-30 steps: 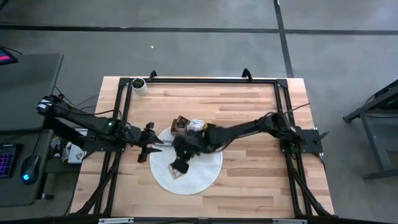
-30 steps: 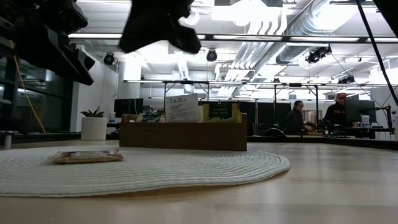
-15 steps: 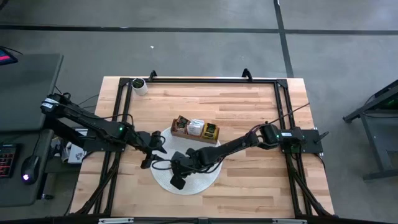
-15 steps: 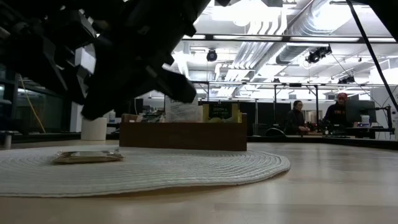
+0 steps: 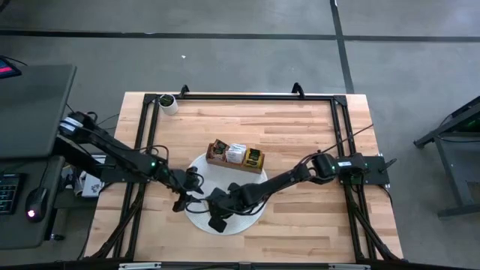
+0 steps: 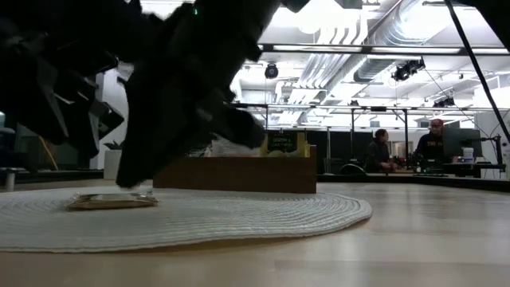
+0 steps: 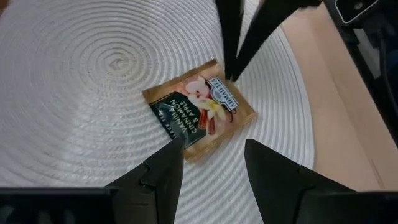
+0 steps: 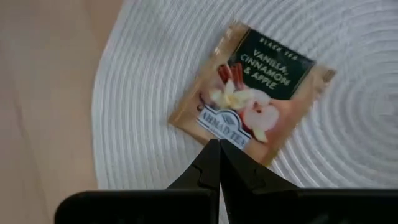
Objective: Pick & Place Tea
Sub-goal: Put the brown tea bag into the left section of the wooden organizer
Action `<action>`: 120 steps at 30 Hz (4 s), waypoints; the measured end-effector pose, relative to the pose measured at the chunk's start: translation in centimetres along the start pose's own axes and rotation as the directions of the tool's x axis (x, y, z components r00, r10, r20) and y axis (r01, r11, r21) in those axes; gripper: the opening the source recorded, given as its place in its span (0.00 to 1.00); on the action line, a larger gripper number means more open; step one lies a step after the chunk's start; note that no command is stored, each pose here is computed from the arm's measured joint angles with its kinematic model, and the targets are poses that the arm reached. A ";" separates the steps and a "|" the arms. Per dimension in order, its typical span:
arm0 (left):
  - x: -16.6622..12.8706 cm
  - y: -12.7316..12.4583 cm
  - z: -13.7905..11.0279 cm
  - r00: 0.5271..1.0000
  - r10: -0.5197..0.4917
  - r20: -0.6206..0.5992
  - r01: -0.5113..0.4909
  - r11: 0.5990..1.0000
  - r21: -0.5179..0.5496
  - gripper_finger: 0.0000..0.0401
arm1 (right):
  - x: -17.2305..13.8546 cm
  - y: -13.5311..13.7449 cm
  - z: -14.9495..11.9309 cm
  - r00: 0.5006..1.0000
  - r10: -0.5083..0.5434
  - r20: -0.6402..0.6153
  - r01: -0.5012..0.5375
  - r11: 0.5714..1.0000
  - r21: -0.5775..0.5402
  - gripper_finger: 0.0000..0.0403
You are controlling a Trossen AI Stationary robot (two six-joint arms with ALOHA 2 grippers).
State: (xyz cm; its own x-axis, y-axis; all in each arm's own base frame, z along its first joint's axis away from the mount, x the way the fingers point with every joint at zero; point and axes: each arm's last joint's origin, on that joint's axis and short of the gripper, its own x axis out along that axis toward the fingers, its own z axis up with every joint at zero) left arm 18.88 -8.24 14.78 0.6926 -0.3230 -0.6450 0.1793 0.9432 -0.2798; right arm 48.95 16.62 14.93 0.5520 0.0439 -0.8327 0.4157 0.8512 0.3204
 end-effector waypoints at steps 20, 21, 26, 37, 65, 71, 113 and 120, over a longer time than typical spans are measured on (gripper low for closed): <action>2.1 0.5 -1.0 0.997 0.032 -0.069 -0.041 0.991 -0.130 0.42 | 3.4 -0.5 -1.3 0.995 0.050 -0.084 -0.043 0.995 0.088 0.00; 2.3 0.5 -1.0 0.998 0.030 -0.062 -0.038 0.989 -0.143 0.42 | 3.5 -0.5 -1.3 0.995 0.061 -0.085 -0.053 0.995 0.090 0.00; 2.8 0.5 -1.0 0.998 0.025 -0.050 -0.035 0.980 -0.196 0.42 | 3.6 -0.4 -1.3 0.995 0.069 -0.078 -0.062 0.994 0.090 0.00; 2.9 0.1 -0.8 0.995 -0.092 -0.049 0.074 0.956 -0.284 0.42 | 3.8 -1.1 -0.6 0.996 0.065 -0.066 -0.059 0.994 0.090 0.00; 2.9 0.3 -1.4 0.991 -0.065 -0.118 0.026 0.949 -0.313 0.27 | 4.2 -2.0 1.0 0.998 0.069 0.013 -0.070 0.992 0.108 0.00; 2.9 0.3 -1.4 0.992 -0.063 -0.112 0.027 0.955 -0.294 0.03 | 4.2 -2.0 1.0 0.997 0.071 0.015 -0.072 0.991 0.109 0.00; -4.5 -1.3 6.0 0.929 0.358 -0.095 -0.293 0.867 0.403 0.00 | -6.9 -0.9 3.8 0.998 0.062 -0.012 -0.061 0.995 0.080 0.00; -6.5 -0.3 8.4 0.808 0.587 -0.060 -0.425 0.650 0.630 0.00 | -7.0 -1.7 3.1 0.996 -0.026 -0.081 0.036 0.992 0.120 0.00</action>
State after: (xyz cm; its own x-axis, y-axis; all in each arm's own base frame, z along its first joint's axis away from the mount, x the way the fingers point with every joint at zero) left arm 20.16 -5.73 25.04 0.6229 0.2876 -0.7275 0.2621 0.7995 0.5405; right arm 46.60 13.27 21.65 0.4807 0.0639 -0.8746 0.5189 0.7833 0.3424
